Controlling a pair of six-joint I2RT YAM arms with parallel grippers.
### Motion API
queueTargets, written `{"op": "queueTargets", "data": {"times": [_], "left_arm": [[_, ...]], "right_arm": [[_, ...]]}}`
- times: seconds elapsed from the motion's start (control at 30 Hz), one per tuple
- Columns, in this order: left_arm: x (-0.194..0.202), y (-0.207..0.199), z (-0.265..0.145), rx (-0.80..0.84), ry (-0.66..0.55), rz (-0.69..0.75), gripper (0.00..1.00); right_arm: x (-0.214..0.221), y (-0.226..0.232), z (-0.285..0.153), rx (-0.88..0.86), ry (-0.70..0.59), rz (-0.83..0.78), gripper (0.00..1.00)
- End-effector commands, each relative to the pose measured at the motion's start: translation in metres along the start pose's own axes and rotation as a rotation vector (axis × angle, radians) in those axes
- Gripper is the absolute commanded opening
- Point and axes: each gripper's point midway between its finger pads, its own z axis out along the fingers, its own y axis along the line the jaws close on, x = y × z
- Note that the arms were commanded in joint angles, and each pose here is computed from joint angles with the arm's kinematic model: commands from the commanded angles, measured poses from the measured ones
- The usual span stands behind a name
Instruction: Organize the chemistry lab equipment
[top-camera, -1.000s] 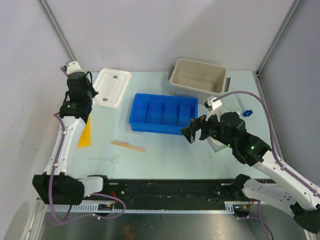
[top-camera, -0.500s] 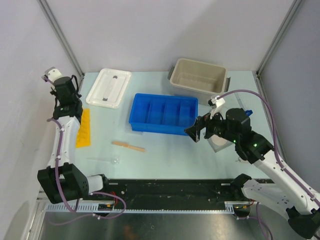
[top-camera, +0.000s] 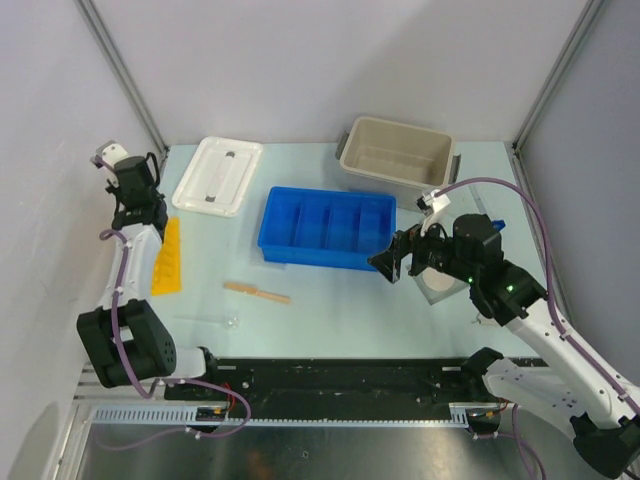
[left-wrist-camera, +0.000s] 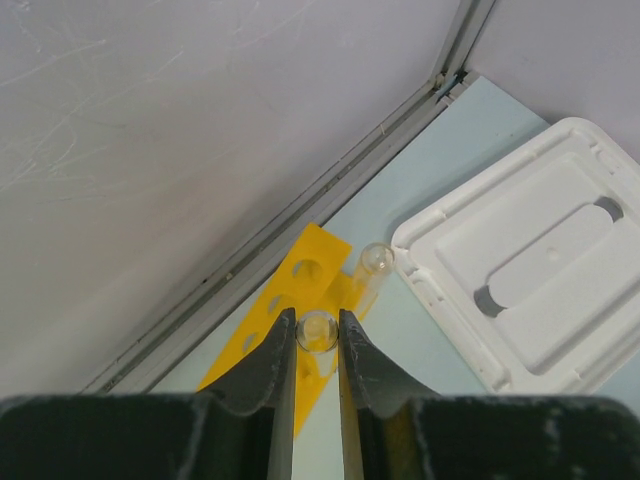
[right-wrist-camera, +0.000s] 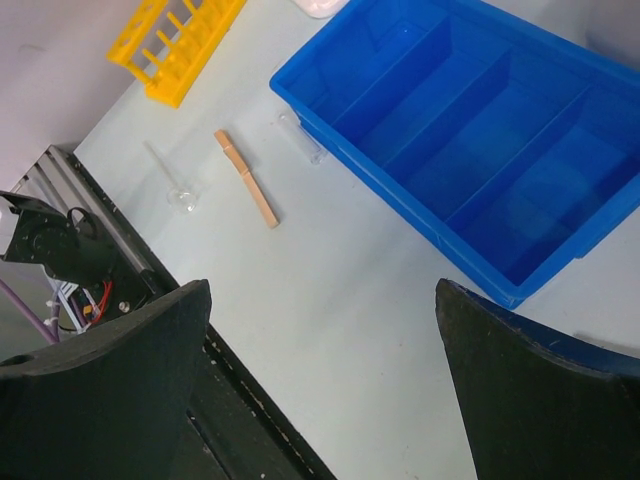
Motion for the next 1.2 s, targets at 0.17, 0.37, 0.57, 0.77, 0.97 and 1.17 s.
{"op": "queueTargets", "data": {"times": [0.17, 0.37, 0.57, 0.77, 0.97, 1.17], "left_arm": [[-0.006, -0.003, 0.014, -0.002, -0.036, -0.015, 0.06], [-0.008, -0.007, 0.018, 0.007, -0.038, -0.017, 0.07], [-0.009, -0.010, 0.019, 0.022, -0.038, -0.022, 0.08], [0.003, -0.011, 0.025, 0.016, -0.011, -0.010, 0.08], [0.018, -0.009, 0.032, 0.000, 0.019, 0.000, 0.10], [0.034, -0.010, 0.040, -0.003, 0.058, 0.017, 0.17]], "right_arm": [[-0.008, -0.004, 0.001, 0.005, -0.028, -0.031, 0.99], [-0.006, -0.009, 0.004, 0.019, -0.017, -0.026, 0.99], [-0.007, -0.011, 0.005, 0.023, -0.018, -0.025, 0.99], [-0.007, -0.010, 0.006, 0.014, -0.016, -0.021, 0.99], [-0.007, -0.012, 0.005, 0.021, -0.017, -0.017, 0.99], [-0.006, -0.013, 0.004, 0.027, -0.015, -0.013, 0.99]]}}
